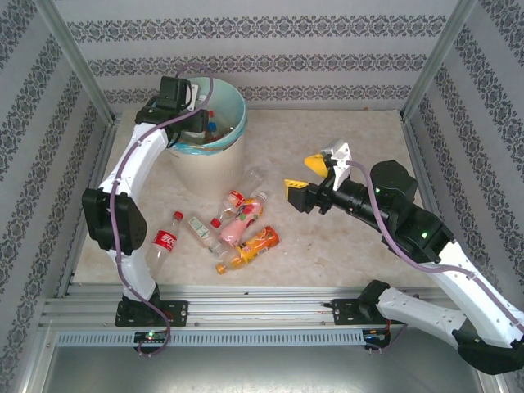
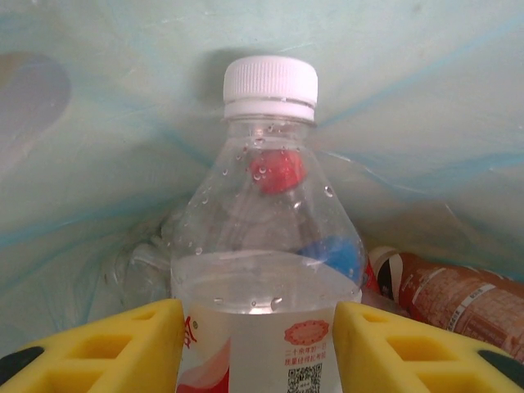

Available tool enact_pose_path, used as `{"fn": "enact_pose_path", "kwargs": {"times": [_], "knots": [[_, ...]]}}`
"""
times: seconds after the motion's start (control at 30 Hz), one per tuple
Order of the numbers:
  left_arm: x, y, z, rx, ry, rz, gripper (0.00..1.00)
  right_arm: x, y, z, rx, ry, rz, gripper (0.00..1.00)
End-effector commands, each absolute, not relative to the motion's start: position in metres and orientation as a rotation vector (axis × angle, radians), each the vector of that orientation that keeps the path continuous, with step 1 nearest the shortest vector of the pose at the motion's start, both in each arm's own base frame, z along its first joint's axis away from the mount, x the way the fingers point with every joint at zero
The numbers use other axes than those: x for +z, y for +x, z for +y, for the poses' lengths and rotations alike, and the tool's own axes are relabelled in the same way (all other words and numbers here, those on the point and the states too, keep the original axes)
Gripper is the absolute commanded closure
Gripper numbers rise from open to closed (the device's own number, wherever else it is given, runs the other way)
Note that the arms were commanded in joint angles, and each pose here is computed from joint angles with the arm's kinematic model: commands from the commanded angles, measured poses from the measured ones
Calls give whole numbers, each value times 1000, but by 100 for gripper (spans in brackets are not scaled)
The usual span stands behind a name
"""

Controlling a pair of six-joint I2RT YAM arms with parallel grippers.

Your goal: Put the plastic bottles in the bin

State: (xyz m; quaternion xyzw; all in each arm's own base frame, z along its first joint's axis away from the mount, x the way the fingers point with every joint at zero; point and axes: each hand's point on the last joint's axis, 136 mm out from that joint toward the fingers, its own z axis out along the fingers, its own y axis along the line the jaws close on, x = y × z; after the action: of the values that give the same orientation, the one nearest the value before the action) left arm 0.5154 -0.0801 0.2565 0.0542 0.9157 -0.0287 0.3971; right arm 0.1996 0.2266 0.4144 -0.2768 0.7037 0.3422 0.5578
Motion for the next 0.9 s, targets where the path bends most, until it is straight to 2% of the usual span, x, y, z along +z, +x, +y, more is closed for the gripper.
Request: {"fn": "enact_pose_path", "kwargs": {"times": [0.0, 0.33, 0.43, 0.53, 0.6, 0.87], "knots": [[238, 508, -67, -29, 117, 2438, 48, 414, 199, 229, 808, -671, 1655, 20], [226, 514, -70, -58, 110, 2494, 51, 414, 198, 228, 800, -670, 1657, 20], [246, 516, -73, -89, 99, 2436, 40, 413, 198, 227, 798, -668, 1661, 20], [281, 519, -77, -130, 92, 2339, 25, 415, 200, 228, 799, -662, 1666, 20], [307, 519, -80, -160, 86, 2270, 18, 416, 202, 229, 796, -659, 1673, 20], [397, 496, -87, -254, 94, 2058, 15, 407, 212, 232, 766, -643, 1740, 20]]}}
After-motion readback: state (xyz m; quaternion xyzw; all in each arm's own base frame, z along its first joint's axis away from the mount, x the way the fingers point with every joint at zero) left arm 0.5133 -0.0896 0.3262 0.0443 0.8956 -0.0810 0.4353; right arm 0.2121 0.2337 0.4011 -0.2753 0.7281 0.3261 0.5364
